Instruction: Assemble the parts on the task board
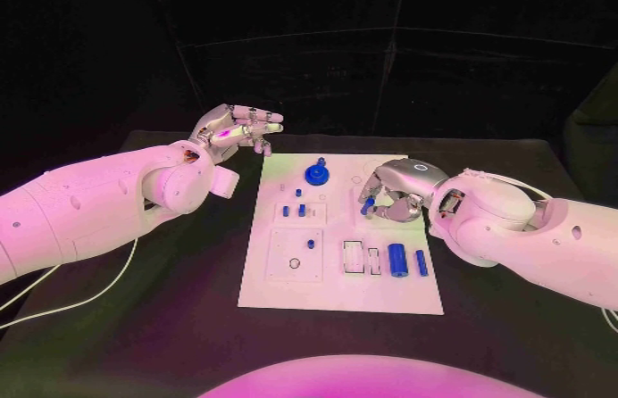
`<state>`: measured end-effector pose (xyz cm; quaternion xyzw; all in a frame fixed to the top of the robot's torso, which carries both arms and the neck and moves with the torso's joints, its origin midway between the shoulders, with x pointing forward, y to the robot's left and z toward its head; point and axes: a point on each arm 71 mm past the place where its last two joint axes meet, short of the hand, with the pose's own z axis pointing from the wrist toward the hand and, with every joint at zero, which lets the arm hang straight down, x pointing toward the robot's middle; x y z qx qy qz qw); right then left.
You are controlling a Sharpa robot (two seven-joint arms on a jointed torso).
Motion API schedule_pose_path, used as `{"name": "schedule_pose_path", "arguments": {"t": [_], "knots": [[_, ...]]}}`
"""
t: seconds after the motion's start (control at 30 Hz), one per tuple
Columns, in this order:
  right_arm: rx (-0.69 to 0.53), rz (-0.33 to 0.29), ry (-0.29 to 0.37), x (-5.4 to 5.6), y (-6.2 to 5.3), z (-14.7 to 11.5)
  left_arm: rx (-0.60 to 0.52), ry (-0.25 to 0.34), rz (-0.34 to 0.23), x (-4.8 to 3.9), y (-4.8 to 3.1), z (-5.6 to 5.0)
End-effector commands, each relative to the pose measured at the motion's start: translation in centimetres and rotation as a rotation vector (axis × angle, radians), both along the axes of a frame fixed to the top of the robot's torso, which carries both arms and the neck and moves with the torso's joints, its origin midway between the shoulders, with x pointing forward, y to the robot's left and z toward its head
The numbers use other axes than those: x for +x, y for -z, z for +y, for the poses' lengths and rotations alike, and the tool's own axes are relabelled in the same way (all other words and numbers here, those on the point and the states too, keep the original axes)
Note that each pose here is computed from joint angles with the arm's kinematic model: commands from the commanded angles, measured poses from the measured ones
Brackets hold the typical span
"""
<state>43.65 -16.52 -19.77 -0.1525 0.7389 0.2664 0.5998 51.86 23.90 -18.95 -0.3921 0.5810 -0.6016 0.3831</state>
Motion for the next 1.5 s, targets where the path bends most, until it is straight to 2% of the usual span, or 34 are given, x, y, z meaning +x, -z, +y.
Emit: {"name": "schedule_pose_path", "arguments": {"t": [0.03, 0.23, 0.43, 0.6, 0.73, 1.0, 1.17, 1.5], "knots": [[0.102, -0.017, -0.023, -0.5, -1.3, 0.7, -0.009, 0.008, -0.002, 0.02, -0.14, -0.1], [0.178, -0.003, -0.094, -1.5, -2.3, 2.8, -0.010, 0.010, -0.003, 0.01, -0.15, -0.2], [0.208, 0.011, -0.200, -2.3, -2.4, 6.7, -0.012, 0.014, -0.005, -0.01, -0.17, -0.4], [0.206, 0.034, -0.270, -3.0, -1.4, 9.3, -0.014, 0.018, -0.006, -0.03, -0.19, -0.6], [0.193, 0.064, -0.309, -3.6, 0.2, 10.9, -0.016, 0.022, -0.006, -0.05, -0.21, -0.8], [0.138, 0.117, -0.348, -4.3, 2.6, 12.5, -0.018, 0.026, -0.007, -0.06, -0.23, -1.0], [0.088, 0.135, -0.362, -4.6, 3.4, 12.9, -0.019, 0.029, -0.006, -0.07, -0.23, -1.1], [0.030, 0.127, -0.365, -4.5, 4.0, 13.1, -0.019, 0.033, -0.004, -0.09, -0.23, -1.2]]}}
